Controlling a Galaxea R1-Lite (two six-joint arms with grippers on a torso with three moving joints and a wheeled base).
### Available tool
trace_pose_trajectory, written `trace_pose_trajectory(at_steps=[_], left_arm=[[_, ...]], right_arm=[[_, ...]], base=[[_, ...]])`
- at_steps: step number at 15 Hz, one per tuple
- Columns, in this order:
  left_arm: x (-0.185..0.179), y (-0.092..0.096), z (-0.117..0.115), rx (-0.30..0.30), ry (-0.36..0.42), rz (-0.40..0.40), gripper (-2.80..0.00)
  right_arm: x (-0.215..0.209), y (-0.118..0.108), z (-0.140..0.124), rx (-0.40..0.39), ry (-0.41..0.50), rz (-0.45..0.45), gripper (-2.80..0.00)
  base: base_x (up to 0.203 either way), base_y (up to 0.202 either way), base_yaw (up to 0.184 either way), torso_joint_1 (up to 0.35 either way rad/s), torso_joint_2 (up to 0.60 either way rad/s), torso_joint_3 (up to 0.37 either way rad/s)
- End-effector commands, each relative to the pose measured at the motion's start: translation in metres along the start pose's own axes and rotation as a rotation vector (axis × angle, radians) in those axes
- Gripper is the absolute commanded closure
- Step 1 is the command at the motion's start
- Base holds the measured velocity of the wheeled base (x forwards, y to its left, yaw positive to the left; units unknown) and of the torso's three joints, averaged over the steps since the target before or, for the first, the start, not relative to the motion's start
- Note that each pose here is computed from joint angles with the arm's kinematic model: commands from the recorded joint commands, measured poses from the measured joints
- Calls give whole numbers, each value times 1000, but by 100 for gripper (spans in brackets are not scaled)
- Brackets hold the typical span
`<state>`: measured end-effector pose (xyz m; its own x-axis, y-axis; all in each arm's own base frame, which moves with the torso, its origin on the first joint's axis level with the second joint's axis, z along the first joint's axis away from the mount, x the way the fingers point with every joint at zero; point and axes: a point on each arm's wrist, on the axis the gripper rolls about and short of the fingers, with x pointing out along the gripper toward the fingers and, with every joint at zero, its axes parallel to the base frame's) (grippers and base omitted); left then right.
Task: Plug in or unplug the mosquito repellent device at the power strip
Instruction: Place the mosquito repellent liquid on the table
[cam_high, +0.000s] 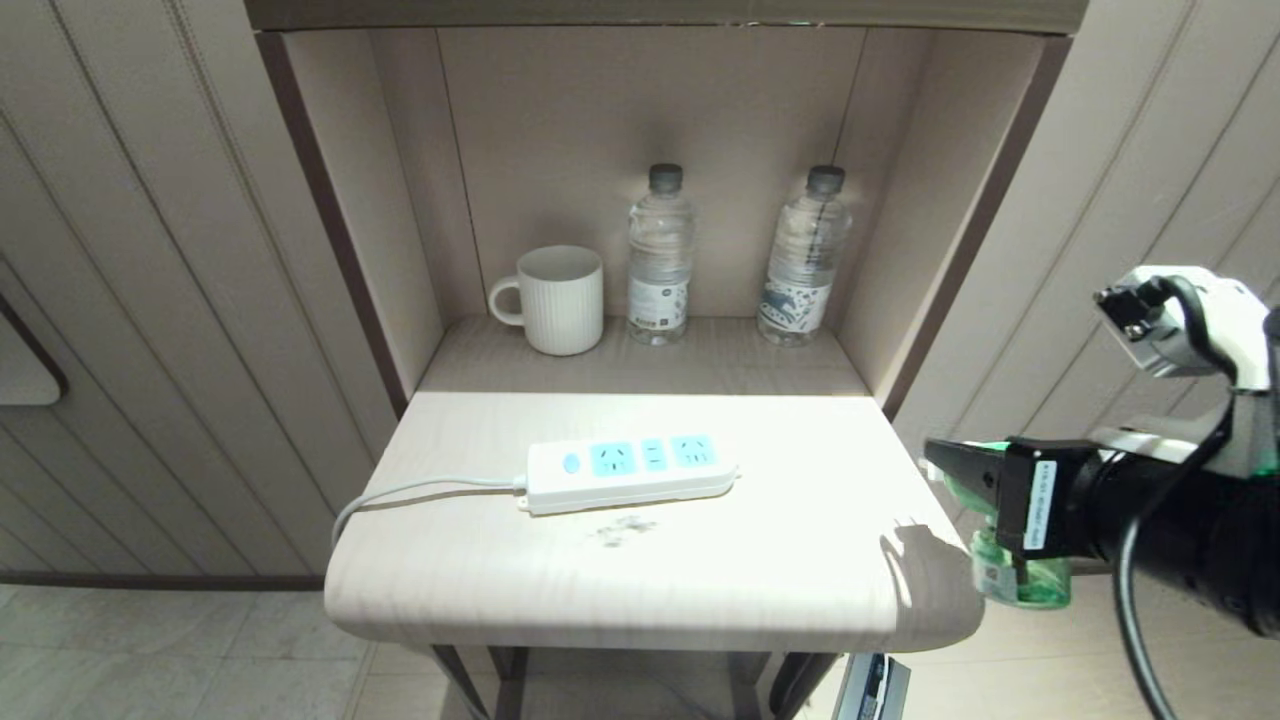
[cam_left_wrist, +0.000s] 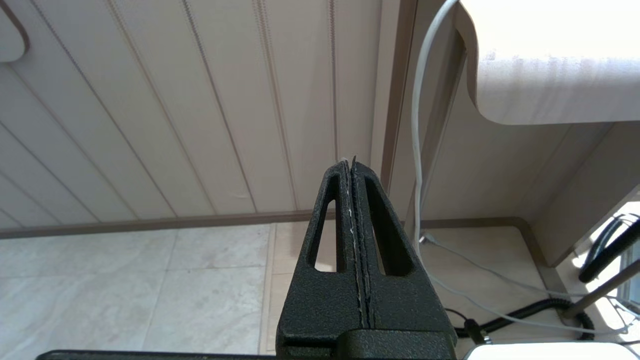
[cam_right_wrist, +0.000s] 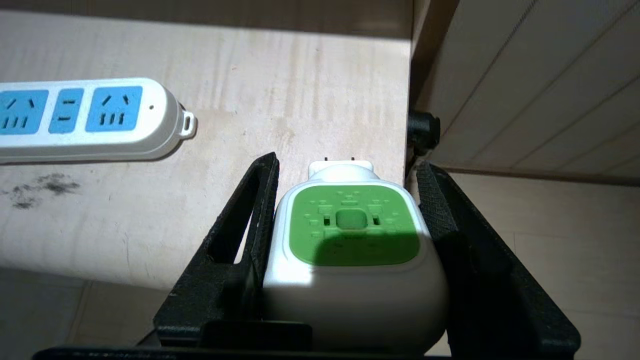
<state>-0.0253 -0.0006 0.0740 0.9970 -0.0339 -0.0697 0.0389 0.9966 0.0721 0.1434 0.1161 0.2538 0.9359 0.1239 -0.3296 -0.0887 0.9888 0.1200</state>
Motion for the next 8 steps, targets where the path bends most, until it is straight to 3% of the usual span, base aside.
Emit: trace_pose_trajectory(at_steps=[1, 5, 8], left_arm=[[0, 0, 0, 1, 0, 0, 0], [0, 0, 0, 1, 0, 0, 0], [0, 0, 0, 1, 0, 0, 0]], right_arm=[[15, 8, -4, 7, -78, 6, 0], [35, 16, -11, 3, -244, -58, 0], [45, 19, -23, -8, -315, -87, 0]], base=[[0, 0, 0, 0, 0, 0], [0, 0, 0, 0, 0, 0], [0, 0, 0, 0, 0, 0]])
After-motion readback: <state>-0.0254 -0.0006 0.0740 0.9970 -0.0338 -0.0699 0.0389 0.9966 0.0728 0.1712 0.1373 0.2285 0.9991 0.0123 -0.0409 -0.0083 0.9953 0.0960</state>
